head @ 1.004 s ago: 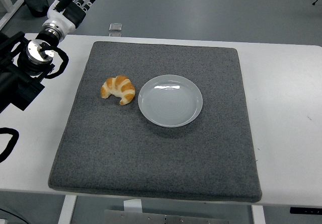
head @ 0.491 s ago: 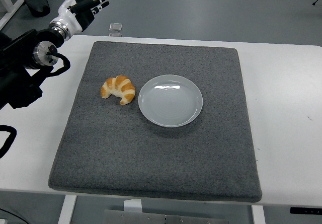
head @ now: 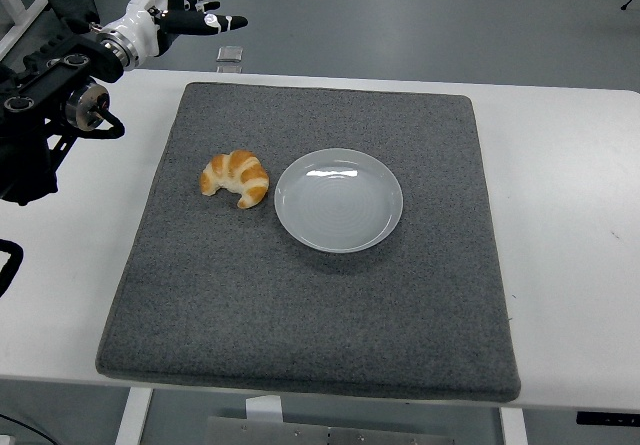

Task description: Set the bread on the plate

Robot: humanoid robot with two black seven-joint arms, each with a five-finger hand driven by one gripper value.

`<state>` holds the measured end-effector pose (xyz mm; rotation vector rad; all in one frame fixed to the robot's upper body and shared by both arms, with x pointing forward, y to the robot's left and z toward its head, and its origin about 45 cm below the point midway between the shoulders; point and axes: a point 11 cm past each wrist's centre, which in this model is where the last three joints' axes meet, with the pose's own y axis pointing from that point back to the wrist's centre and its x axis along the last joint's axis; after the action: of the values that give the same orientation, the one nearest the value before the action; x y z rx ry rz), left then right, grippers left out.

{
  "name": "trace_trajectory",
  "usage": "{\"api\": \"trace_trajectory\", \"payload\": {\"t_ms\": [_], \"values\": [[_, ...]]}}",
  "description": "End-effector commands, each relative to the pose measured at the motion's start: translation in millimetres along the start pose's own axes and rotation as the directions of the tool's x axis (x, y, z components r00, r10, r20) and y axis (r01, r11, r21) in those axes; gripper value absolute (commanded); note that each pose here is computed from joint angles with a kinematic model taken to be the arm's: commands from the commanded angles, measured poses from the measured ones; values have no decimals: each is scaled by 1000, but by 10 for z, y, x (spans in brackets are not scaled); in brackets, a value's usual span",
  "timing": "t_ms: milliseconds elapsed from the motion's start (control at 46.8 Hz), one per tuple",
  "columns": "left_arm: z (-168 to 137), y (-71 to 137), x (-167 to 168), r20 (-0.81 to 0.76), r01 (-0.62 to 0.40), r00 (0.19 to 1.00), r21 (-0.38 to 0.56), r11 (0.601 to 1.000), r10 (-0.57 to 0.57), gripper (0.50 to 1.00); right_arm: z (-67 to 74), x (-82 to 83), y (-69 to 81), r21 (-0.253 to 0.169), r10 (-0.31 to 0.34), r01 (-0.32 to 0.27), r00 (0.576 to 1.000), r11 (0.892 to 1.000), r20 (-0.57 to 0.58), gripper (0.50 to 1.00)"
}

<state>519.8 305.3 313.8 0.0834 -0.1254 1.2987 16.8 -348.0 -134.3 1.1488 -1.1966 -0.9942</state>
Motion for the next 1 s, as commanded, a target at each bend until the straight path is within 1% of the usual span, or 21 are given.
{"api": "trace_trajectory", "payload": {"t_ms": [0,85,235,385,491,598,769,940,983], "values": [[28,5,3,-5,7,1000,-12,1000,-7,992,1,0,0,0,0,0,1000,1000,0,932],[85,15,5,-1,25,1000,-23,999,-25,994,1,0,0,0,0,0,1000,1000,0,930],[161,45,-63,13,100,995,-29,995,-100,992,1,0,0,0,0,0,1000,1000,0,930],[48,153,-254,117,222,967,49,974,-226,992,1,0,0,0,0,0,1000,1000,0,930],[74,238,-345,201,292,931,98,951,-306,990,1,0,0,0,0,0,1000,1000,0,930],[80,313,-446,251,345,894,143,928,-371,990,1,0,0,0,0,0,1000,1000,0,930],[116,455,-463,292,367,859,224,903,-422,990,-8,1,0,1,0,0,1000,1000,0,932],[15,622,-393,363,354,809,329,875,-463,990,-8,1,0,1,0,0,1000,1000,0,930],[-8,649,-374,375,350,800,343,872,-469,992,1,0,0,0,0,0,1000,1000,0,932]]}}
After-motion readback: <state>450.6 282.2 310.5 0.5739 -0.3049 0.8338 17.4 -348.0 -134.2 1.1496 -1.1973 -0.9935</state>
